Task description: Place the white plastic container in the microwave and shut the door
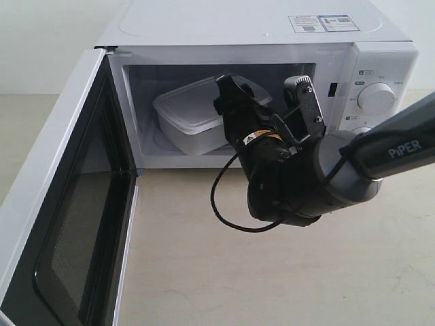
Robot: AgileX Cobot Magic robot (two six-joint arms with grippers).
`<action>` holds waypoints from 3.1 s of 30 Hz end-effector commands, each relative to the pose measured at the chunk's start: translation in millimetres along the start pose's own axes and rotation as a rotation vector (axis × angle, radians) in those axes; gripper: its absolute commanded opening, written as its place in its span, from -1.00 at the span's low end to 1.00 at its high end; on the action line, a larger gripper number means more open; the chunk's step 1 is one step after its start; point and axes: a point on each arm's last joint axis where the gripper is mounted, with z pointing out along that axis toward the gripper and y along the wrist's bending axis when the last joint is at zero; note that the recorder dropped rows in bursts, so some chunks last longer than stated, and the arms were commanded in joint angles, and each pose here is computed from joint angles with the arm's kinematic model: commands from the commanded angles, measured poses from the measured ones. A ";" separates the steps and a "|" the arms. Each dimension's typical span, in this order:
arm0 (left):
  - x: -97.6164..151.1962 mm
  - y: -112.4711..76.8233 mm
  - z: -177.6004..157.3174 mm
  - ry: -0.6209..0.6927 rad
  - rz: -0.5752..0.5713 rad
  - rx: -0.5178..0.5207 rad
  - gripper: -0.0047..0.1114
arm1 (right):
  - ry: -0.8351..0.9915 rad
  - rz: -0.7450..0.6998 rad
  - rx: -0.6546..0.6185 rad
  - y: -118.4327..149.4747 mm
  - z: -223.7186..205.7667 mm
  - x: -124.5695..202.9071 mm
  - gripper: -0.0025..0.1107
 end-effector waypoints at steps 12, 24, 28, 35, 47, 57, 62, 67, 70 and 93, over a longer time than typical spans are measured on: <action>0.4 0.4 0.1 -0.008 -0.002 -0.004 -0.84 | 0.101 -0.333 -0.046 -23.2 -68.5 -24.3 0.03; 0.4 0.4 0.1 -0.008 -0.002 -0.004 -0.84 | 0.328 -1.104 -0.248 -23.2 -85.0 -5.5 -0.96; 0.4 0.4 0.1 -0.008 -0.002 -0.004 -0.84 | 0.285 -1.120 -0.273 -24.5 -82.7 -4.6 -0.96; 0.4 0.4 0.1 -0.008 -0.002 -0.004 -0.84 | 0.312 -1.103 -0.244 -33.5 -64.2 10.3 -0.96; 0.4 0.4 0.1 -0.008 -0.002 -0.004 -0.84 | 0.257 -1.049 -0.218 -18.6 -23.1 23.6 -0.96; 0.4 0.4 0.1 -0.008 -0.002 -0.004 -0.84 | 0.248 -1.044 -0.171 -19.4 15.7 19.6 -0.96; 0.4 0.4 0.1 -0.008 -0.002 -0.004 -0.84 | 0.234 -1.041 -0.152 -17.5 29.6 13.1 -0.96; 0.4 0.4 0.1 -0.008 -0.002 -0.004 -0.84 | 0.227 -1.044 -0.144 -14.9 37.5 7.5 -0.96; 0.4 0.4 0.1 -0.008 -0.002 -0.004 -0.84 | 0.213 -1.038 -0.139 -14.7 40.3 3.8 -0.96; 0.4 0.4 0.1 -0.008 -0.002 -0.004 -0.84 | 0.351 -1.081 -0.086 -24.2 -11.2 -12.1 -0.96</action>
